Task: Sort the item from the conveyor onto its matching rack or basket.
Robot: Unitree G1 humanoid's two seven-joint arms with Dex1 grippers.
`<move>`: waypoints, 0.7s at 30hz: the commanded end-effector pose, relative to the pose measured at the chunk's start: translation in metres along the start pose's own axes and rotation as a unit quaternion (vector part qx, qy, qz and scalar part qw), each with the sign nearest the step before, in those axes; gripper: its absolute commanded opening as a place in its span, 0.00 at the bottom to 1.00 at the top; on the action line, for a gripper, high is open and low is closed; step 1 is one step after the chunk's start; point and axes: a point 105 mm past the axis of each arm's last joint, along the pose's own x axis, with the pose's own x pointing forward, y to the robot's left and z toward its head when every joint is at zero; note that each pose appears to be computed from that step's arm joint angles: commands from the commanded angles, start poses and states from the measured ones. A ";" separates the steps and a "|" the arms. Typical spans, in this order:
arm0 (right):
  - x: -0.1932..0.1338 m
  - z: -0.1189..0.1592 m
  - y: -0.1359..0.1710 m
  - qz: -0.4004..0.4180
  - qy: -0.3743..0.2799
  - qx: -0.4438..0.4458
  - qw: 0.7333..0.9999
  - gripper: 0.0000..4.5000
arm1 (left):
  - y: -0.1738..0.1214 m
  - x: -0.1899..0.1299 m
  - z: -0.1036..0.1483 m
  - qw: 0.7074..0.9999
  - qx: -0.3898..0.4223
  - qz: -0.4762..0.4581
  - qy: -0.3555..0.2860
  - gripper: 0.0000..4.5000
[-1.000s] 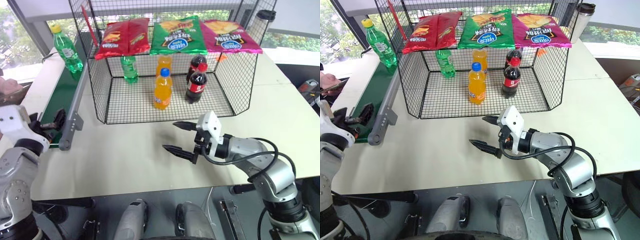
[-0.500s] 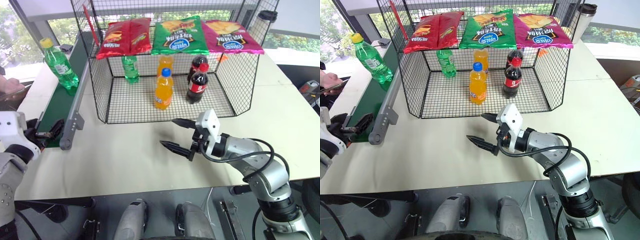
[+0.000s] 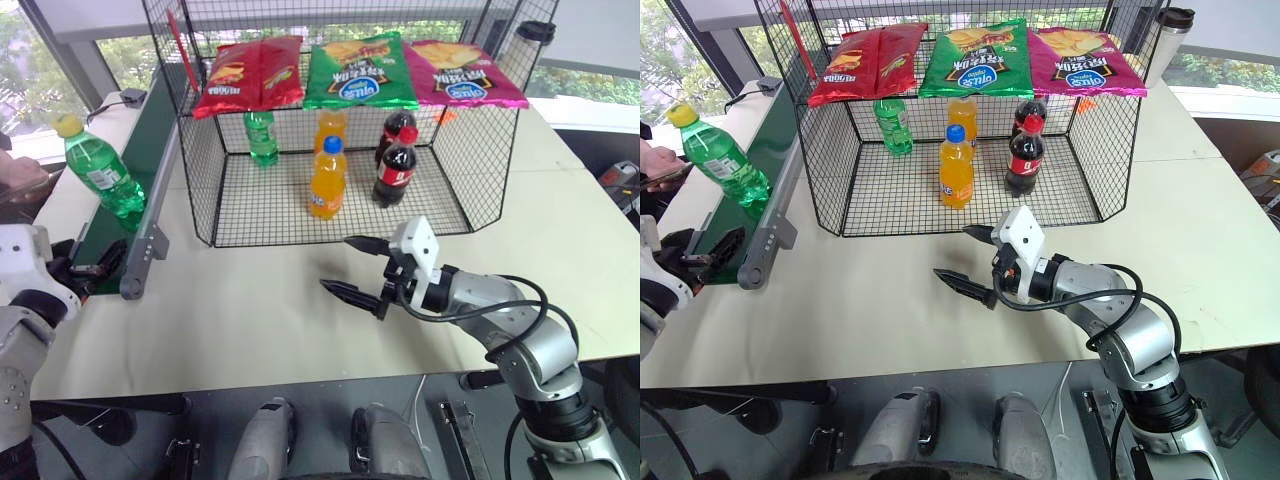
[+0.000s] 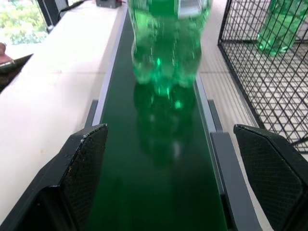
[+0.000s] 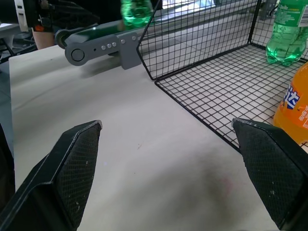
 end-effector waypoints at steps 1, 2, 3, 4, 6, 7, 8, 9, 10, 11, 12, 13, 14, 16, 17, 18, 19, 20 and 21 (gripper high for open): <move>0.001 0.014 0.006 0.009 -0.016 -0.027 0.999 1.00 | 0.006 0.000 0.014 0.999 0.011 0.018 -0.031 0.96; 0.001 0.013 0.006 0.009 -0.016 -0.027 0.999 1.00 | 0.007 0.000 0.016 0.999 0.012 0.020 -0.034 0.96; 0.000 0.013 0.005 0.008 -0.016 -0.026 0.999 1.00 | 0.007 0.001 0.017 0.999 0.012 0.022 -0.037 0.96; 0.000 0.013 0.005 0.008 -0.015 -0.026 1.000 1.00 | 0.007 0.002 0.020 0.999 0.010 0.023 -0.041 0.96; 0.000 0.013 0.005 0.007 -0.015 -0.026 1.000 1.00 | 0.007 0.005 0.027 0.998 0.006 0.023 -0.053 0.96; 0.000 0.012 0.005 0.007 -0.015 -0.024 1.000 1.00 | 0.006 0.007 0.029 0.998 0.008 0.022 -0.057 0.96; 0.000 0.012 0.005 0.006 -0.016 -0.024 1.000 1.00 | 0.005 0.009 0.031 0.998 0.010 0.022 -0.058 0.96; 0.000 0.012 0.004 0.006 -0.016 -0.023 1.000 1.00 | 0.002 0.011 0.030 0.998 0.014 0.017 -0.055 0.96; 0.000 0.012 0.004 0.005 -0.015 -0.023 1.000 1.00 | 0.001 0.012 0.029 0.998 0.017 0.014 -0.052 0.96; 0.000 0.011 0.004 0.005 -0.015 -0.022 1.000 1.00 | -0.001 0.013 0.027 0.998 0.019 0.011 -0.050 0.96; 0.000 0.011 0.004 0.005 -0.015 -0.022 1.000 1.00 | -0.002 0.013 0.027 0.999 0.020 0.010 -0.049 0.96; 0.000 0.011 0.004 0.004 -0.015 -0.022 1.000 1.00 | -0.005 0.013 0.025 0.999 0.019 0.002 -0.047 0.96; 0.000 0.011 0.004 0.003 -0.015 -0.022 1.000 1.00 | -0.010 0.013 0.021 0.999 0.019 -0.013 -0.044 0.91; -0.001 0.011 0.003 0.001 -0.014 -0.022 1.000 1.00 | -0.018 0.010 0.017 0.998 0.010 -0.039 -0.040 0.77; -0.002 0.010 0.003 -0.001 -0.013 -0.022 1.000 1.00 | -0.019 0.009 0.017 0.998 0.005 -0.046 -0.043 0.68; -0.002 0.010 0.002 -0.001 -0.013 -0.022 1.000 1.00 | -0.020 0.008 0.019 0.998 0.002 -0.052 -0.047 0.63; -0.002 0.010 0.002 -0.002 -0.012 -0.022 1.000 1.00 | -0.022 0.007 0.022 0.997 -0.003 -0.058 -0.052 0.62; -0.002 0.010 0.002 -0.002 -0.012 -0.022 1.000 1.00 | -0.023 0.006 0.024 0.997 -0.006 -0.062 -0.055 0.62; -0.002 0.010 0.002 -0.002 -0.012 -0.022 1.000 1.00 | -0.024 0.006 0.026 0.996 -0.009 -0.067 -0.057 0.62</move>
